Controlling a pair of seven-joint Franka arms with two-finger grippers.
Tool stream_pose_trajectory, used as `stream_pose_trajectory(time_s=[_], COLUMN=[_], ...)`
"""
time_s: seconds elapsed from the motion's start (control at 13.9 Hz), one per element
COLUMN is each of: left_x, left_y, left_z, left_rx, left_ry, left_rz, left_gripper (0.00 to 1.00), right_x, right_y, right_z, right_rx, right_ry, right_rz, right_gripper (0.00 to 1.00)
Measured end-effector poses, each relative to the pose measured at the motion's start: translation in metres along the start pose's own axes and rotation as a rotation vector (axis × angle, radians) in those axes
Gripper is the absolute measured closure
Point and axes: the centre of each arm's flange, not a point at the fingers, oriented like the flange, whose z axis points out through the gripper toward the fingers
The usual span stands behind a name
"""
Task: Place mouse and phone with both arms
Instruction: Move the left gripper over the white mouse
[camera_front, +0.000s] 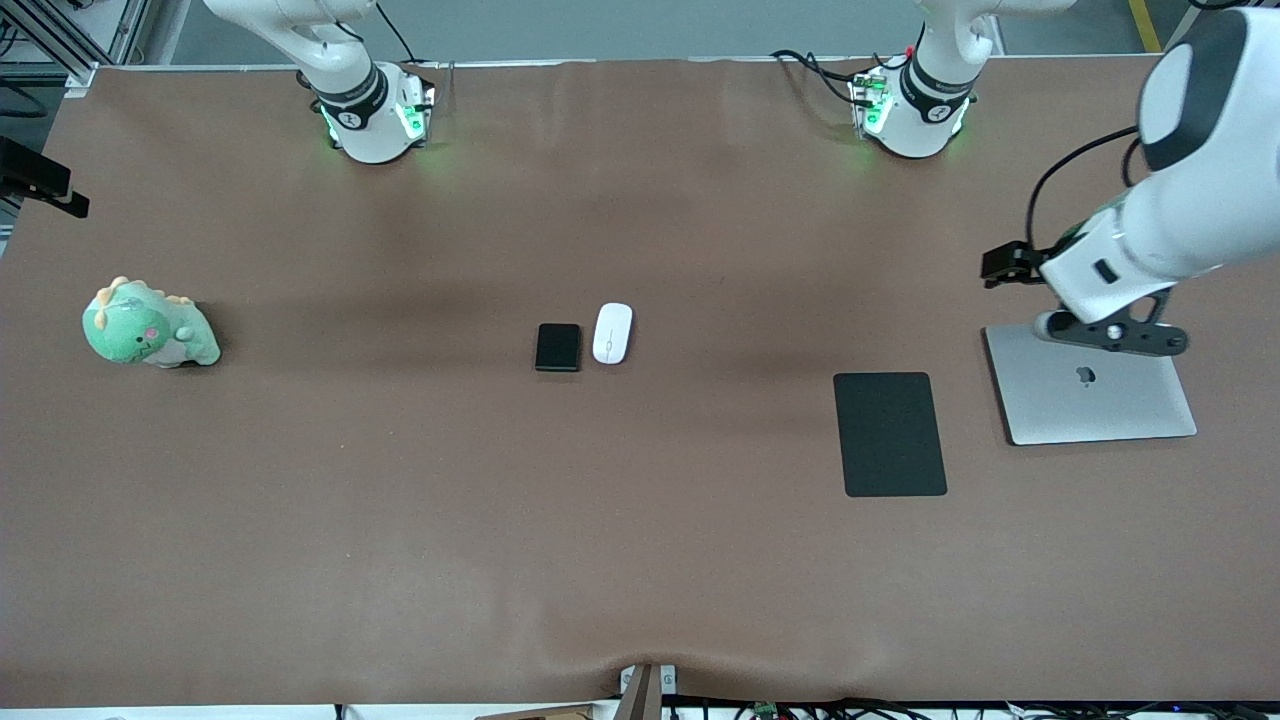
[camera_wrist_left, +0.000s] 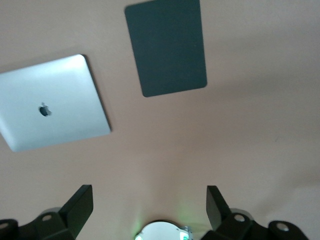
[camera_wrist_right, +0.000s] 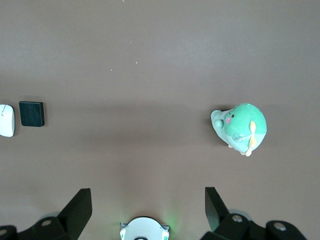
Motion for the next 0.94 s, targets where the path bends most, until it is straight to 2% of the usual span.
stream_pose_trajectory(time_s=[0.5, 0.94], left_x=[0.015, 0.022], left_y=[0.106, 0.119], left_z=[0.051, 0.060], left_rx=[0.063, 0.073], left_ry=[-0.086, -0.094], left_rz=[-0.111, -0.145], left_gripper=[0.00, 0.00], right_x=[0.000, 0.000], right_y=[0.000, 0.000], right_z=[0.000, 0.000], right_rx=[0.000, 0.000], right_ry=[0.000, 0.000], right_rz=[0.000, -0.001], right_gripper=[0.00, 0.00])
